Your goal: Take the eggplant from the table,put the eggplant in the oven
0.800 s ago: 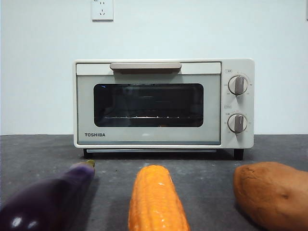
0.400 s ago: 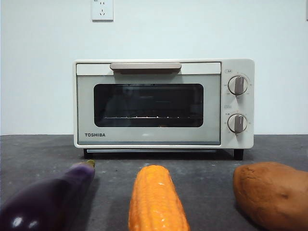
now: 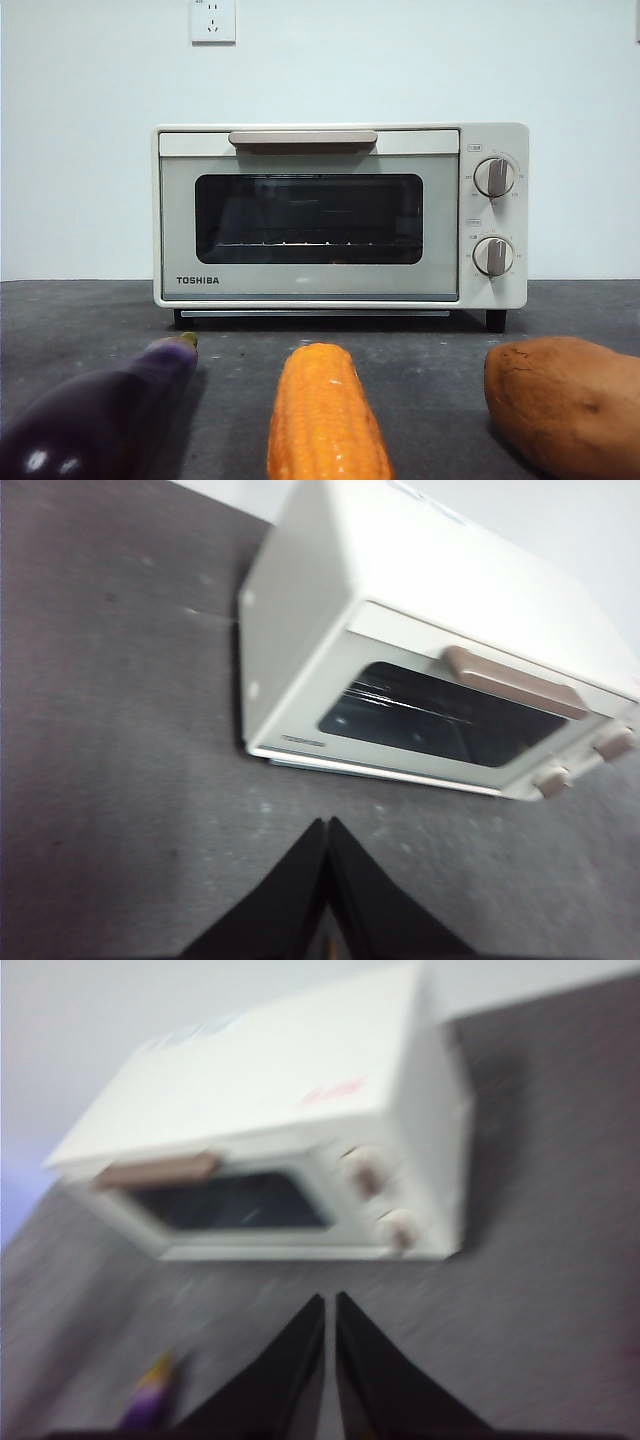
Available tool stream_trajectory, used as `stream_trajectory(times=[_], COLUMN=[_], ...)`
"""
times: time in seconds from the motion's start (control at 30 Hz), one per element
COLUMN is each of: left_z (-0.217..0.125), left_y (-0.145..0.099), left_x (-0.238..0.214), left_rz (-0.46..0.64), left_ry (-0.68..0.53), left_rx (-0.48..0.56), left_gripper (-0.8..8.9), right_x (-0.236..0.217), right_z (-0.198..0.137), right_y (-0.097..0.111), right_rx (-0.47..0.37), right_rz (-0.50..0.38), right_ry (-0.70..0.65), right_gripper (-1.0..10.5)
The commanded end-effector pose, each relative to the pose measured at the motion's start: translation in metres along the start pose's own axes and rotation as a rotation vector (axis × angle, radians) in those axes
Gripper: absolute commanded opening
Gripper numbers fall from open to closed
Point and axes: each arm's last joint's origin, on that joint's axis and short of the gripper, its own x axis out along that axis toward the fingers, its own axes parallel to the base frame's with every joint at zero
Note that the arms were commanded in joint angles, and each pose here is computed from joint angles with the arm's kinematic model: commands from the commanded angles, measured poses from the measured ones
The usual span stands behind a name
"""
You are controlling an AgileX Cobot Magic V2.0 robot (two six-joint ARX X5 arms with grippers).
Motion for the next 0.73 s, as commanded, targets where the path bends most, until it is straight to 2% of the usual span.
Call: stream_trajectory(times=[0.03, 0.1, 0.17, 0.3, 0.37, 0.6, 0.73], left_z=[0.015, 0.022, 0.027, 0.031, 0.031, 0.03, 0.03], left_y=[-0.006, -0.008, -0.009, -0.009, -0.009, -0.01, -0.01], left_x=[0.003, 0.007, 0.011, 0.018, 0.021, 0.026, 0.026], left_rz=[-0.039, -0.061, -0.067, -0.077, -0.082, -0.09, -0.091], left_ry=[0.023, 0.042, 0.054, 0.071, 0.078, 0.099, 0.099], left_rx=[0.045, 0.041, 0.037, 0.035, 0.036, 0.04, 0.052], left_gripper=[0.06, 0.06, 0.06, 0.06, 0.06, 0.06, 0.06], right_x=[0.004, 0.011, 0.016, 0.029, 0.036, 0.064, 0.085], right_z=[0.008, 0.011, 0.011, 0.009, 0.008, 0.014, 0.011], right_y=[0.005, 0.006, 0.007, 0.011, 0.015, 0.04, 0.061], right_rx=[0.009, 0.032, 0.051, 0.088, 0.096, 0.12, 0.104], right_rz=[0.135, 0.244, 0.316, 0.386, 0.414, 0.568, 0.603], right_ry=[0.077, 0.143, 0.189, 0.281, 0.315, 0.347, 0.353], right_gripper=[0.4, 1.1, 1.9, 3.5, 3.8, 4.0, 4.0])
